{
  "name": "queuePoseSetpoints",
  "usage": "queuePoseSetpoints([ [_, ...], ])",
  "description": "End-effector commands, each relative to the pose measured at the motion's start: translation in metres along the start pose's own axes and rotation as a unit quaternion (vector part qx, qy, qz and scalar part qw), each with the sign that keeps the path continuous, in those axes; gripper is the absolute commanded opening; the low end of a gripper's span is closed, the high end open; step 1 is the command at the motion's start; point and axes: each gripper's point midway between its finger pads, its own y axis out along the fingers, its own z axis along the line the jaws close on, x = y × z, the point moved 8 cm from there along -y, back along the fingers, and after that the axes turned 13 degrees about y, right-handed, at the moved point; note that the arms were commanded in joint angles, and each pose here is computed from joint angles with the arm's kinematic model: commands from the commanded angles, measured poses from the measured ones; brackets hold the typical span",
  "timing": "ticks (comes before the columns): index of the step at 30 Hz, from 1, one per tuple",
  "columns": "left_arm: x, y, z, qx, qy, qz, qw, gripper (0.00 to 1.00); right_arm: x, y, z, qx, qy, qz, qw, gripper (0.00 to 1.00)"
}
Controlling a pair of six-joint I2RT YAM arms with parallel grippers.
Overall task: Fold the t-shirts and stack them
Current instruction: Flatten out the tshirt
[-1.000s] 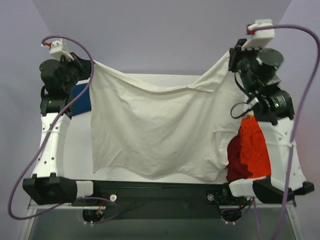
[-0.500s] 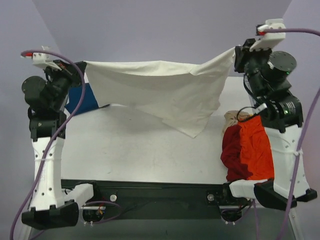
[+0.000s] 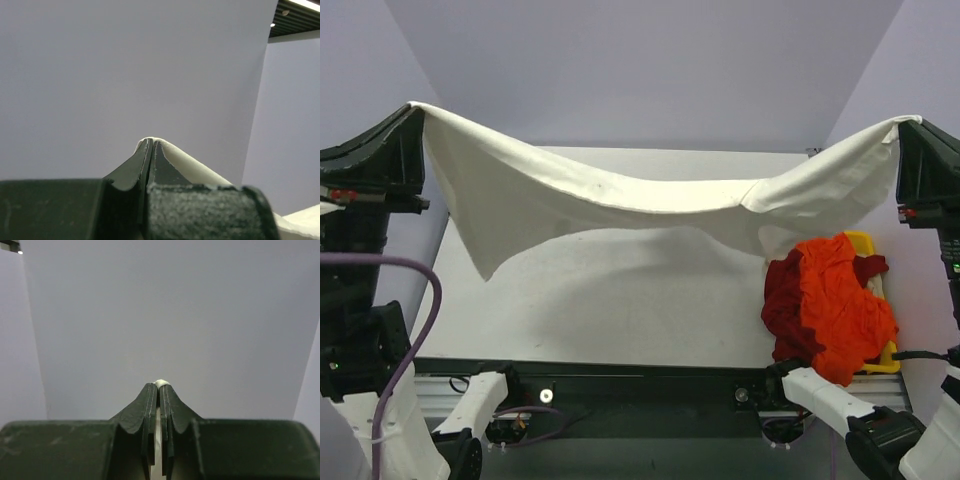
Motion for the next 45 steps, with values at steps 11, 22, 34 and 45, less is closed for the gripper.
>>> queuePoseSetpoints([
  [11,-0.038,0.032,0.023,0.022,-0.003,0.016,1.0,0.0,-0.032,0.078,0.009,0.042,0.015,0.019,0.999,0.0],
  [22,-0.41,0.042,0.117,0.133,-0.121,0.365,0.913,0.34,-0.337,0.222,-0.111,-0.175,0.039,0.27,0.946,0.0],
  [34,-0.501,-0.01,0.08,0.077,-0.176,0.446,0.874,0.76,-0.518,0.17,-0.169,-0.249,0.105,0.449,0.852,0.93],
  [45,-0.51,-0.075,0.058,0.083,-0.171,0.511,0.838,0.77,-0.534,0.076,-0.07,-0.173,0.151,0.52,0.823,0.93],
])
